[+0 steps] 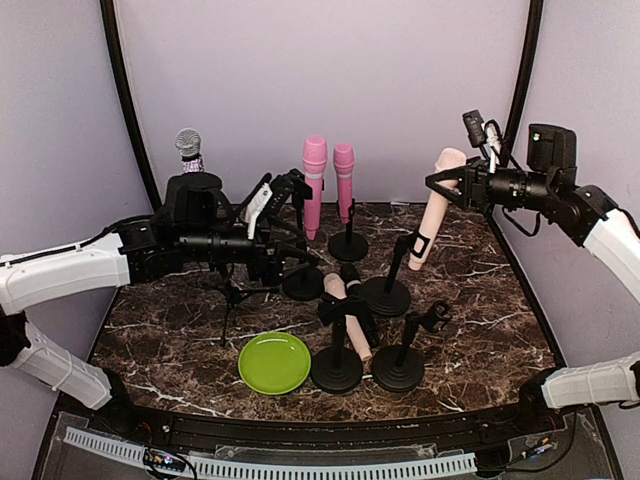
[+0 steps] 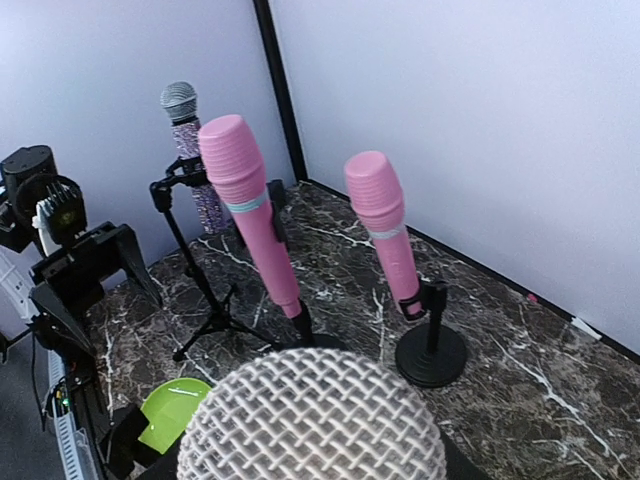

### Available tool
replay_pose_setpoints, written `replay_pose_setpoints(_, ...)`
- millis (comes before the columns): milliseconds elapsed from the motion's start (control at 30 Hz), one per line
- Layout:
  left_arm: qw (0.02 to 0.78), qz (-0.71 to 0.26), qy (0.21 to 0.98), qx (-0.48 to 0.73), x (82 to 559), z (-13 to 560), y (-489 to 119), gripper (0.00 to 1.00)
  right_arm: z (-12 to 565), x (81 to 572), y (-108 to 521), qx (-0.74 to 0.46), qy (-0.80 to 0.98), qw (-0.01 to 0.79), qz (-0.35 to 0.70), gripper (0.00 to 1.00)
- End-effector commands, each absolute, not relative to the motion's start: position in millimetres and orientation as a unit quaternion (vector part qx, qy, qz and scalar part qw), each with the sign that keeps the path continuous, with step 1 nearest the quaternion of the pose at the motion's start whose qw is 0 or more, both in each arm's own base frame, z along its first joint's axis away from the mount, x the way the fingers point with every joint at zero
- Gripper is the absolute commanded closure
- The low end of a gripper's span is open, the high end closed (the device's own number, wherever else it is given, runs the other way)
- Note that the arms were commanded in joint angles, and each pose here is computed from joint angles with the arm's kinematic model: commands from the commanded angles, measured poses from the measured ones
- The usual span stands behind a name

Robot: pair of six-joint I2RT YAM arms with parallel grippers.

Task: Remove the microphone from the stand
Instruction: Pick up the microphone stand with the microphone from the center of the board, then pass from the right arm to the left

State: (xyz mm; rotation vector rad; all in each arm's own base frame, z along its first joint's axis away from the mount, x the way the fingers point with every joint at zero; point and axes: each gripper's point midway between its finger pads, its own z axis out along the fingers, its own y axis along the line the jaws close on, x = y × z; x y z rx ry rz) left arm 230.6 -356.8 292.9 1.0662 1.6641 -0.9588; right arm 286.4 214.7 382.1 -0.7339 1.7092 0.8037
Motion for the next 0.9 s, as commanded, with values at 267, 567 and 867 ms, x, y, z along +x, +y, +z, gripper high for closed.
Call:
replay_pose_setpoints(267,0.459,-0.434,0.632,0.448,236.5,315.6,-421.1,0.21,467.9,236.7,273.0,-0.41,0.558,0.578,0.433,0.86)
replay_pose_setpoints(567,0.427,-0.438,0.636,0.47,239.3,292.1,-437.9,0.21,478.5,220.1,280.7,-0.427,0.519,0.574,0.469,0.86)
replay_pose_setpoints(867,0.419,-0.429,0.633,0.489,246.9,280.2,-456.0,0.33,473.6,221.1,284.9,-0.431,0.518,0.566,0.475,0.86)
